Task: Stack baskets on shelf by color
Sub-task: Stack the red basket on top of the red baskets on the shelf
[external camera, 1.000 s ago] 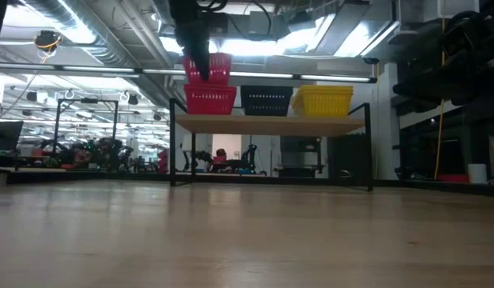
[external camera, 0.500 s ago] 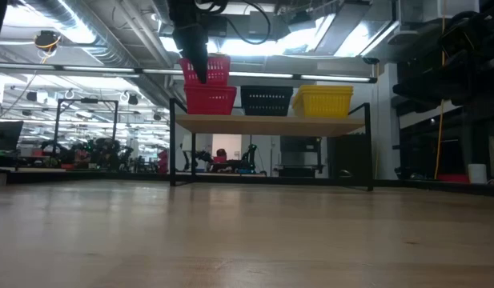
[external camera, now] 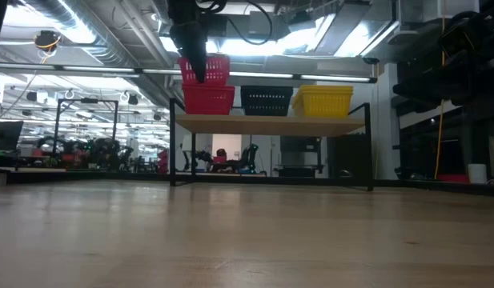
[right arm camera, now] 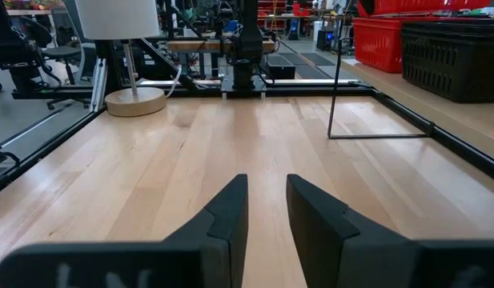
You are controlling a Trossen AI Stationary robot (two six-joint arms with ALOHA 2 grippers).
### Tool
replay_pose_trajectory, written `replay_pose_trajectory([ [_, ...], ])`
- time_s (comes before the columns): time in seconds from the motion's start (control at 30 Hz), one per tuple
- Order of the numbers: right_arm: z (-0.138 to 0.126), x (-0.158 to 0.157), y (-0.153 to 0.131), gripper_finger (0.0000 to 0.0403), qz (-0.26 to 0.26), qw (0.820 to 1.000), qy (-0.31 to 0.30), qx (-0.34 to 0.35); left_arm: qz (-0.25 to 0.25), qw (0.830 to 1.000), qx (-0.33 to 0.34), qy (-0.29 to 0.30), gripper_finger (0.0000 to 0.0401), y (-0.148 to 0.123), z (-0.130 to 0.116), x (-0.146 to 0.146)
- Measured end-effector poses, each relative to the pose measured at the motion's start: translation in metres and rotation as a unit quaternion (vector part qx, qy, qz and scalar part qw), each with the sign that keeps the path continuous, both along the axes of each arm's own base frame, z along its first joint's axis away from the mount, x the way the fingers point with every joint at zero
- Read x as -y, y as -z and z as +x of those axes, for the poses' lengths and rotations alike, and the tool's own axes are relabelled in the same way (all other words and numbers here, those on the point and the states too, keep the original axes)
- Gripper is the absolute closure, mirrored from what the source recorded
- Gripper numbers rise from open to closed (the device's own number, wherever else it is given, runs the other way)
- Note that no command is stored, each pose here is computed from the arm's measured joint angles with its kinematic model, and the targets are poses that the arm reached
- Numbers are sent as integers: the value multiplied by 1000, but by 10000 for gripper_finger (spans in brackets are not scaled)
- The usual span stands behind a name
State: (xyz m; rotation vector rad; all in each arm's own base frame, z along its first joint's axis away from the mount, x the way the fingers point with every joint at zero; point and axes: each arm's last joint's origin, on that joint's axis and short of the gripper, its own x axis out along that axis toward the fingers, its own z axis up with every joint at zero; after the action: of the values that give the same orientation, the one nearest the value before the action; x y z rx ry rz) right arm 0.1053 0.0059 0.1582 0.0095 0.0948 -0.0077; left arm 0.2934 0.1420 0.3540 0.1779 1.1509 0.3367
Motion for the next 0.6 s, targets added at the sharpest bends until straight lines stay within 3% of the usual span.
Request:
replay_pose_trajectory([
  [0.37,0,0,0,315,0,1000,0,0,-13,1000,11,-18,401,0,3,7],
  [0.6,0,0,0,315,0,1000,0,0,-3,1000,8,0,400,0,4,7],
])
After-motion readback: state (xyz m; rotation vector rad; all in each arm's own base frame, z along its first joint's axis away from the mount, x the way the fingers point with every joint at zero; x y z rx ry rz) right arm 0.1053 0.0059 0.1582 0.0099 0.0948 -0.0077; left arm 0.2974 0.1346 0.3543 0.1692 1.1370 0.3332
